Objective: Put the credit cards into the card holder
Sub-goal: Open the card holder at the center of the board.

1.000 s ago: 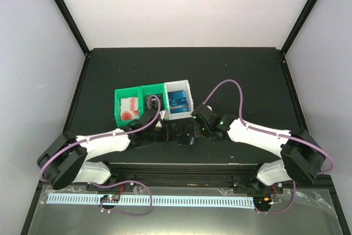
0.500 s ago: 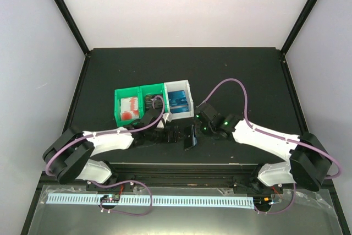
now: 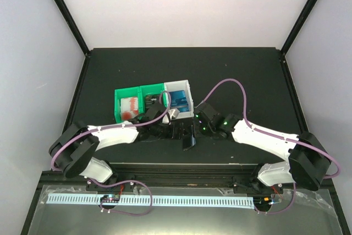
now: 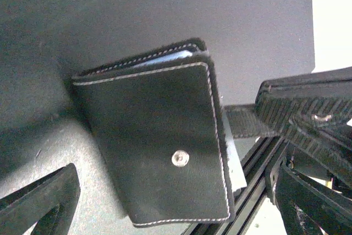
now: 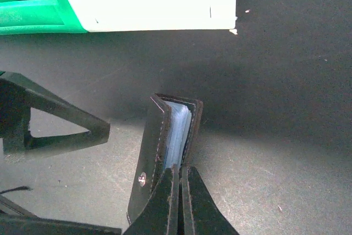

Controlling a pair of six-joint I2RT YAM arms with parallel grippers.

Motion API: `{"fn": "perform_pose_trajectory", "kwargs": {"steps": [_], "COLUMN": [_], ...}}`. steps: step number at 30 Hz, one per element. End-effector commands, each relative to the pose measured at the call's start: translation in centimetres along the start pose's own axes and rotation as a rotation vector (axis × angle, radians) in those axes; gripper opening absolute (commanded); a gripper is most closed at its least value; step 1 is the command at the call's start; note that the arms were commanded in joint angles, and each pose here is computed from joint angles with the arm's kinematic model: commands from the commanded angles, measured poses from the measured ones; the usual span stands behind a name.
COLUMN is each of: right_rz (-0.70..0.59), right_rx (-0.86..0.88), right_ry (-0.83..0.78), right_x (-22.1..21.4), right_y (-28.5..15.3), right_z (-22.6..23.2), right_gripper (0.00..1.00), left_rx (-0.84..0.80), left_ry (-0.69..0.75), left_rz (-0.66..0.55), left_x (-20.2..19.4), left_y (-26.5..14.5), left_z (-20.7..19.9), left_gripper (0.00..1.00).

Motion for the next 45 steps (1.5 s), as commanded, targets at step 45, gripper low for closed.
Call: {"fn": "perform_pose_trajectory", "kwargs": {"steps": [45], "right_rz": [-0.039], "right_rx": [0.03], "right_ry": [0.009], "right_x": [0.1], "right_y": [-0.5], "right_z": [0.0], "right_gripper": [0.01], "left_rx": [0.128], "left_ry": [0.038], "left_rz": [0.068], "left_x": [0.4], "left_y": [2.7], "left_z": [-1.3], "left_gripper": [0.99]}}
Point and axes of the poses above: each gripper's point midway between its finger pads, its own y axis out along the fingers, its own z axis along the line the jaws close on, x = y × z, the point moved 8 cm from there along -y, back along the fingers, and after that the axes turned 14 degrees about -y, right-handed, at the moved point
